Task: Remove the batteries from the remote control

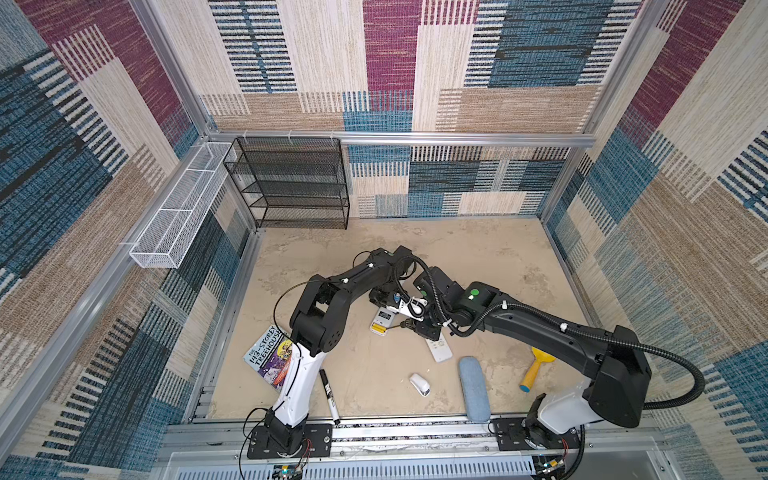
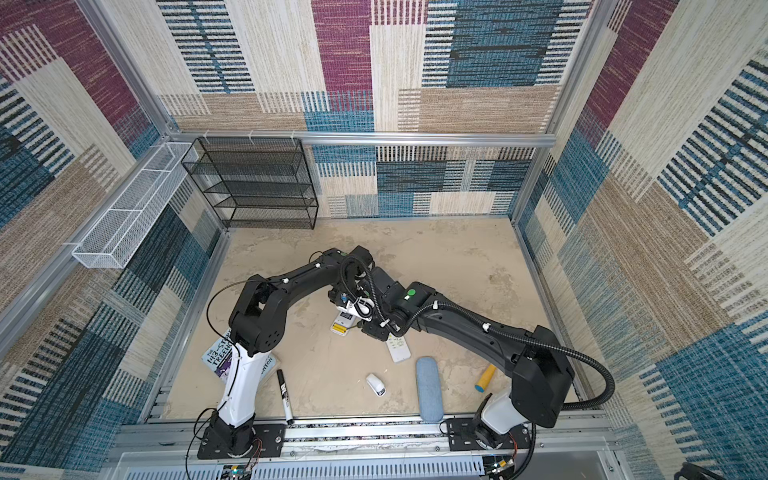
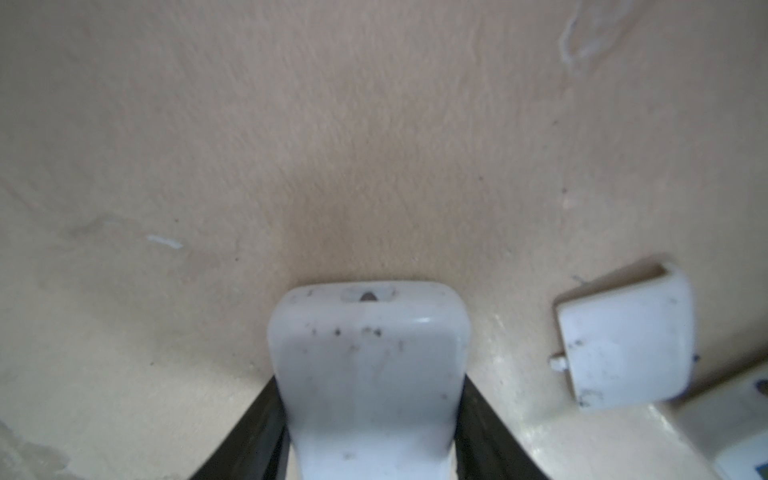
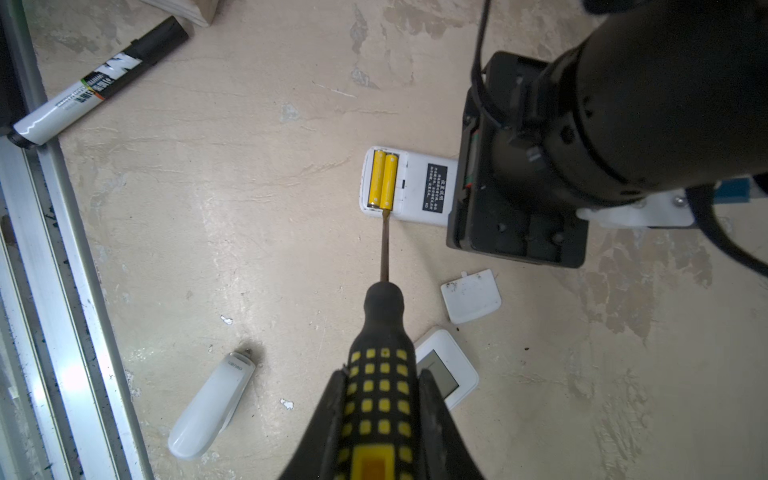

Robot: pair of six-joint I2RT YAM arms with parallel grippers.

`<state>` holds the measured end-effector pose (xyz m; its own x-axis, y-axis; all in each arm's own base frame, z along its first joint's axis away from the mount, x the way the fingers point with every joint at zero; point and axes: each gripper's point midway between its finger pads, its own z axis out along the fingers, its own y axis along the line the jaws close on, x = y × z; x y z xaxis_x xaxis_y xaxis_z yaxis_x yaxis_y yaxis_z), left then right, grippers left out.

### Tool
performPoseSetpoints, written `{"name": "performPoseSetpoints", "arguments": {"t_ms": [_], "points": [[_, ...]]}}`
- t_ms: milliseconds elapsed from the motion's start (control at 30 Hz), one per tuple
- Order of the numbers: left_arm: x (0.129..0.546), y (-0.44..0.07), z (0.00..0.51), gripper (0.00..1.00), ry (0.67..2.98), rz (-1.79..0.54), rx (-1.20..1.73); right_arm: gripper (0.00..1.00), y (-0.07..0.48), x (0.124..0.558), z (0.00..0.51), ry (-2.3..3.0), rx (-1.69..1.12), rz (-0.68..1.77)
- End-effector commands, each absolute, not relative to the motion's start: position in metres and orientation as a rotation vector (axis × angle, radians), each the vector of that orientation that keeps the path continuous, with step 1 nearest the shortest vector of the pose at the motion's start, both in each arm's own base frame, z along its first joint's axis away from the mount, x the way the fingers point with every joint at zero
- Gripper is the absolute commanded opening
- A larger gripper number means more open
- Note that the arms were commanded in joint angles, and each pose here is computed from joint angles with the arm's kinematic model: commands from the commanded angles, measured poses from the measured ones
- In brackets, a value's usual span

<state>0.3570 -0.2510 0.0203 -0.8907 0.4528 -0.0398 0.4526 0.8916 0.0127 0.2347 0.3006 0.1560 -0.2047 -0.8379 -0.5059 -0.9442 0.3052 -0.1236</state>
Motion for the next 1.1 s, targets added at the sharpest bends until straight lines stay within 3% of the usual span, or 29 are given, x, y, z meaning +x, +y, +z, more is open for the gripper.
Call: {"name": "performPoseSetpoints", "arguments": {"t_ms": [0,500,1067], "points": [[0.341,-0.228,0.012,0.21,3.098,0.146,0.740,0.00,0.303,0.235,0.158,2.112,-1.565,0.301],[0.338,-0.229,0.004,0.20,3.122,0.137,0.745,0.00,0.313,0.236,0.154,2.125,-1.584,0.341],[0.326,-0.235,-0.014,0.19,3.150,0.034,0.856,0.00,0.314,0.228,0.138,2.089,-1.192,0.532]]}}
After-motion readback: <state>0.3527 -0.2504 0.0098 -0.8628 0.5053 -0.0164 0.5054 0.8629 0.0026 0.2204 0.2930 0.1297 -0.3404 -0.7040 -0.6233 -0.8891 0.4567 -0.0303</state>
